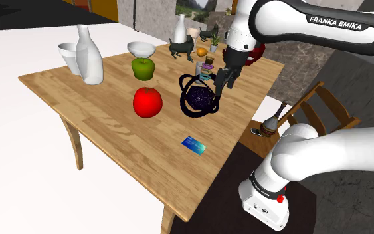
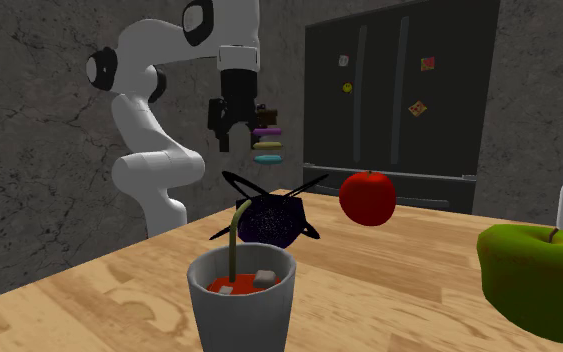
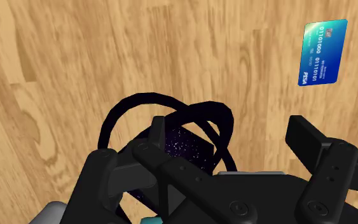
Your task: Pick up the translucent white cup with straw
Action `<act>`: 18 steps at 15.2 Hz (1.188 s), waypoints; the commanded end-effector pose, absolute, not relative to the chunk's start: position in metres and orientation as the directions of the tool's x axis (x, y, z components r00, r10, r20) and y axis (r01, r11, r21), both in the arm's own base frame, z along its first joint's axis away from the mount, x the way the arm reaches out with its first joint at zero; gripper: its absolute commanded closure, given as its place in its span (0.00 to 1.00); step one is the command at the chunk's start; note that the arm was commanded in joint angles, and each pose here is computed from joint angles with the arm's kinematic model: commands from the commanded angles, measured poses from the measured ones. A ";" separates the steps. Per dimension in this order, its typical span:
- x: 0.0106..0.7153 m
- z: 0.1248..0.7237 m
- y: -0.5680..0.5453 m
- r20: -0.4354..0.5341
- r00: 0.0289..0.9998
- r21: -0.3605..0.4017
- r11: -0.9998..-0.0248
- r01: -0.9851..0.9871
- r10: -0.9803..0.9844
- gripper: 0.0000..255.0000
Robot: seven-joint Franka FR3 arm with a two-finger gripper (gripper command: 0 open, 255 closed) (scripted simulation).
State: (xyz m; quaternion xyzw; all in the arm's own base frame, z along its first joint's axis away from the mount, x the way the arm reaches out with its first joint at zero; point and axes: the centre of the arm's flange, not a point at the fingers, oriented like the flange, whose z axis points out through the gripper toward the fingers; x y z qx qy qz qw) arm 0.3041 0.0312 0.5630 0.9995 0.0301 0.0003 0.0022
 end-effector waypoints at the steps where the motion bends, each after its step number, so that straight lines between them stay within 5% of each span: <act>1: 0.304 0.563 0.031 0.000 0.998 0.004 -0.998 0.060 0.060 0.00; 18: 0.486 0.549 -0.098 0.006 0.993 0.010 -0.993 -0.120 -0.120 0.00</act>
